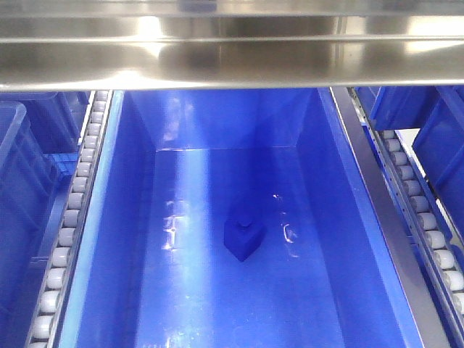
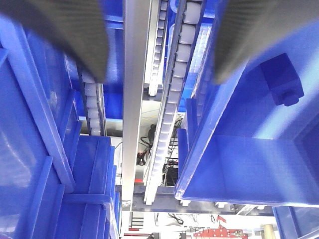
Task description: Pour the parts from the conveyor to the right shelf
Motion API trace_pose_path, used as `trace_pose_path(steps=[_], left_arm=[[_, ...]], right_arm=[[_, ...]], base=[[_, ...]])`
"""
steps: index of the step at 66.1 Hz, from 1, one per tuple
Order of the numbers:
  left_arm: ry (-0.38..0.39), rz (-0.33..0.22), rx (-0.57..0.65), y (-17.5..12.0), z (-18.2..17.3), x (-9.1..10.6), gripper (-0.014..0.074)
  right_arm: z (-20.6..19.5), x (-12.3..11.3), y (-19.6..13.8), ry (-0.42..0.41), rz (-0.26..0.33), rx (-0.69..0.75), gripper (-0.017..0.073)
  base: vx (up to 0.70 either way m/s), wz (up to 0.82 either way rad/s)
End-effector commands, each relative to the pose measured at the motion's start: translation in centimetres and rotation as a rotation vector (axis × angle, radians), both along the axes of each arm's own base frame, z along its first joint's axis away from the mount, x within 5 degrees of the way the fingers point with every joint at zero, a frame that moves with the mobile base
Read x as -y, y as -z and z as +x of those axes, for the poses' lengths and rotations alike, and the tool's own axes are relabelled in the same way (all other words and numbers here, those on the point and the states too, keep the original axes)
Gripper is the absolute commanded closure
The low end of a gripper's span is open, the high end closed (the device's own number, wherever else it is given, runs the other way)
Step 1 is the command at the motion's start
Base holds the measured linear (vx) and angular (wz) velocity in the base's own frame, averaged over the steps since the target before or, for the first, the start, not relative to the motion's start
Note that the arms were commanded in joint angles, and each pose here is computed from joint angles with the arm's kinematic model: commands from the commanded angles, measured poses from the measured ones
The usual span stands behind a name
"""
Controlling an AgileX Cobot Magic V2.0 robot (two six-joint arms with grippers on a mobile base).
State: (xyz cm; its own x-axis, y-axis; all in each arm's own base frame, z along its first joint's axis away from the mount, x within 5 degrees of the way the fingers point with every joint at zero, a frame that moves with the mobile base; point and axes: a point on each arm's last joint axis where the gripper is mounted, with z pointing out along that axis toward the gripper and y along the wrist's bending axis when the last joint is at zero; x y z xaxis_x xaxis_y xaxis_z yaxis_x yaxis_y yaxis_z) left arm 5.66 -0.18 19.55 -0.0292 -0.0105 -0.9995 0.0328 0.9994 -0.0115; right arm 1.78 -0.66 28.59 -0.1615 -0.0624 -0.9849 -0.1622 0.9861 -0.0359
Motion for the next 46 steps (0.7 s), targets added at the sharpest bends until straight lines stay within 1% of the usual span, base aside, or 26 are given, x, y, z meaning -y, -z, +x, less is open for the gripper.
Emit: trace_pose_path(steps=[1,2,5,6,7,46], left_arm=[[0.001,-0.018,0.111,-1.44,-0.22,0.0,0.06],[0.001,-0.018,0.111,-1.44,-0.22,0.0,0.06],[0.001,-0.018,0.11,-1.44,-0.21,0.0,0.06],[0.001,-0.018,0.11,-1.44,-0.21,0.0,0.06],[0.001,-0.018,0.11,-1.44,-0.21,0.0,0.06],[0.001,-0.018,0.11,-1.44,-0.21,0.0,0.06]], right_arm=[[0.03,0.03,-1.27,0.006,-0.01,0.077,0.0381],[0.03,0.02,-1.29,0.005,-0.01,0.079,0.0427],[0.03,0.02,-1.33,0.005,-0.009,0.082,0.0519],[0.03,0.02,-1.32,0.005,-0.009,0.082,0.0563],[0.03,0.02,-1.32,0.005,-0.008,0.082,0.0575],[0.02,-0.01,-1.31,0.002,-0.004,0.08,0.0568]], base=[[0.0,0.0],[0.0,0.0],[0.0,0.0],[0.0,0.0],[0.0,0.0],[0.0,0.0]])
